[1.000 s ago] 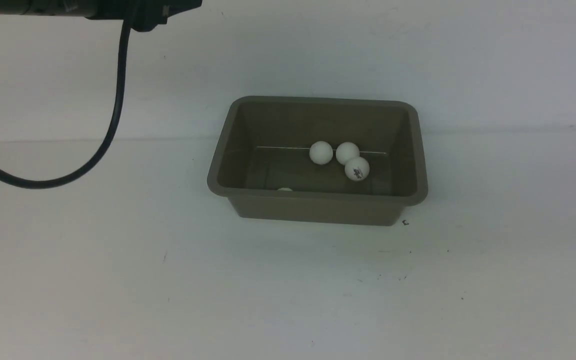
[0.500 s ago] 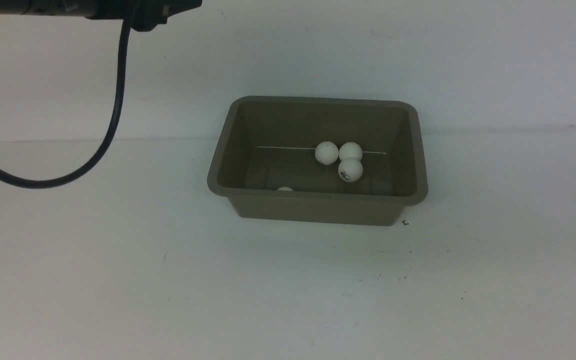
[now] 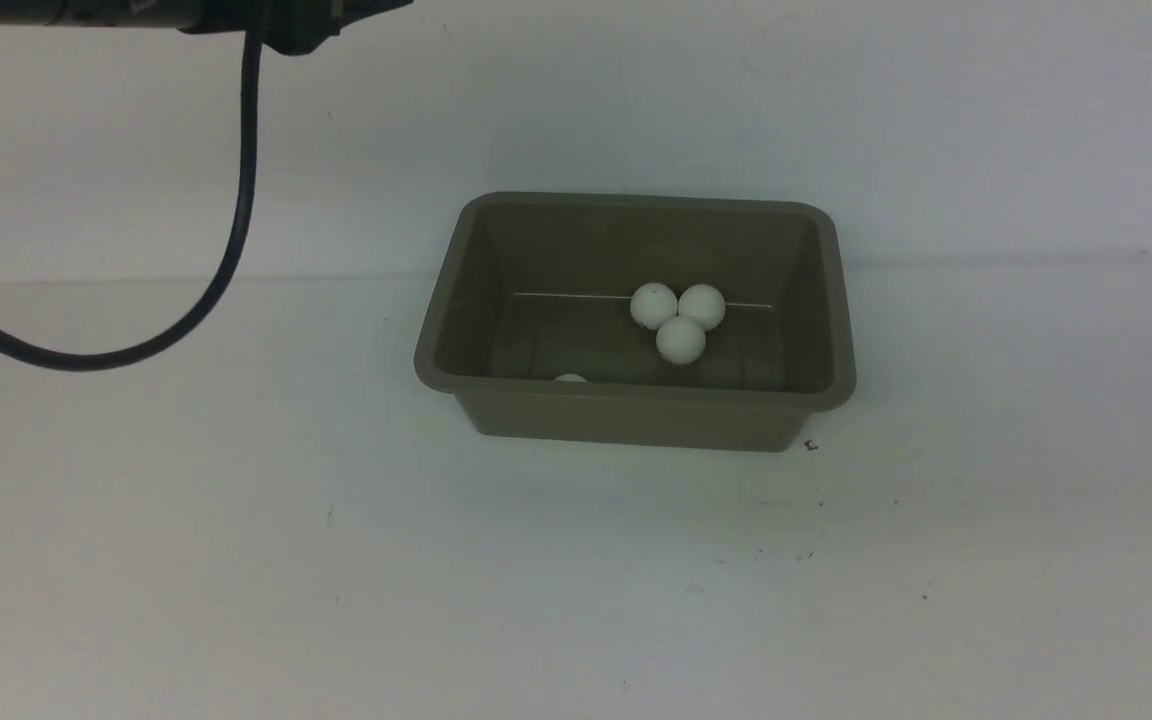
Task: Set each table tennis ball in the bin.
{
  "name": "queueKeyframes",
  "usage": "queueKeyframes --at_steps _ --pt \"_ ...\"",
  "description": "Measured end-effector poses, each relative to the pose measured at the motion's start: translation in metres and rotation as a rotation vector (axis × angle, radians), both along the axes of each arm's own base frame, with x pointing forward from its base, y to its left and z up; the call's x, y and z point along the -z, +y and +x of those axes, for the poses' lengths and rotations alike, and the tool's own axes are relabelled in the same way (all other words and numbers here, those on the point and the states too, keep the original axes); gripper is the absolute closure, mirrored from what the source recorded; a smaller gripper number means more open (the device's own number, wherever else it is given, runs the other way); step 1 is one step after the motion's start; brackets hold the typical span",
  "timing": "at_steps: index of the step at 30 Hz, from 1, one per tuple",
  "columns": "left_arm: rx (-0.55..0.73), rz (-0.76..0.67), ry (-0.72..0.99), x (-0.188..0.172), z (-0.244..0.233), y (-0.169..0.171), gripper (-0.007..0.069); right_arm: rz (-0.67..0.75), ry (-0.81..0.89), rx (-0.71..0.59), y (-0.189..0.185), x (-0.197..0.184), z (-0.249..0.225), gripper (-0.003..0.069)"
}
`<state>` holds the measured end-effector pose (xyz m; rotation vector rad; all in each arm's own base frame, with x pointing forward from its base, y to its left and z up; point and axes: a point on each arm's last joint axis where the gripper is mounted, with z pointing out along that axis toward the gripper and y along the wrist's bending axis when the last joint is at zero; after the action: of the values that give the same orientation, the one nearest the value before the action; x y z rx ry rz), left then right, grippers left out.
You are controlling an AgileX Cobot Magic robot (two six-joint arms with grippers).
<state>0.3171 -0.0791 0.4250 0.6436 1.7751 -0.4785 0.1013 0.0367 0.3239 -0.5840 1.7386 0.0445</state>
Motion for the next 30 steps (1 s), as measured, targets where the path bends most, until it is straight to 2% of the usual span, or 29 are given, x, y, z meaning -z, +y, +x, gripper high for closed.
queueKeyframes --at_steps 9,14,20,24,30 --pt "0.004 -0.006 0.003 0.000 0.000 0.000 0.0231 0.031 -0.028 -0.008 -0.004 -0.004 -0.017 0.0186" --pt "0.005 -0.006 0.004 0.000 0.000 0.000 0.0231 0.158 -0.057 -0.024 -0.005 0.004 -0.031 0.0186" --pt "0.022 -0.011 0.013 0.000 -0.001 -0.002 0.0231 0.170 -0.047 0.012 -0.010 0.040 -0.040 0.0186" --pt "0.030 -0.031 0.019 -0.001 -0.002 -0.003 0.0231 0.236 -0.067 0.092 -0.017 0.072 -0.049 0.0186" --pt "0.037 -0.034 0.018 -0.001 -0.003 -0.003 0.0231 0.266 -0.100 0.215 -0.023 0.098 -0.054 0.0186"
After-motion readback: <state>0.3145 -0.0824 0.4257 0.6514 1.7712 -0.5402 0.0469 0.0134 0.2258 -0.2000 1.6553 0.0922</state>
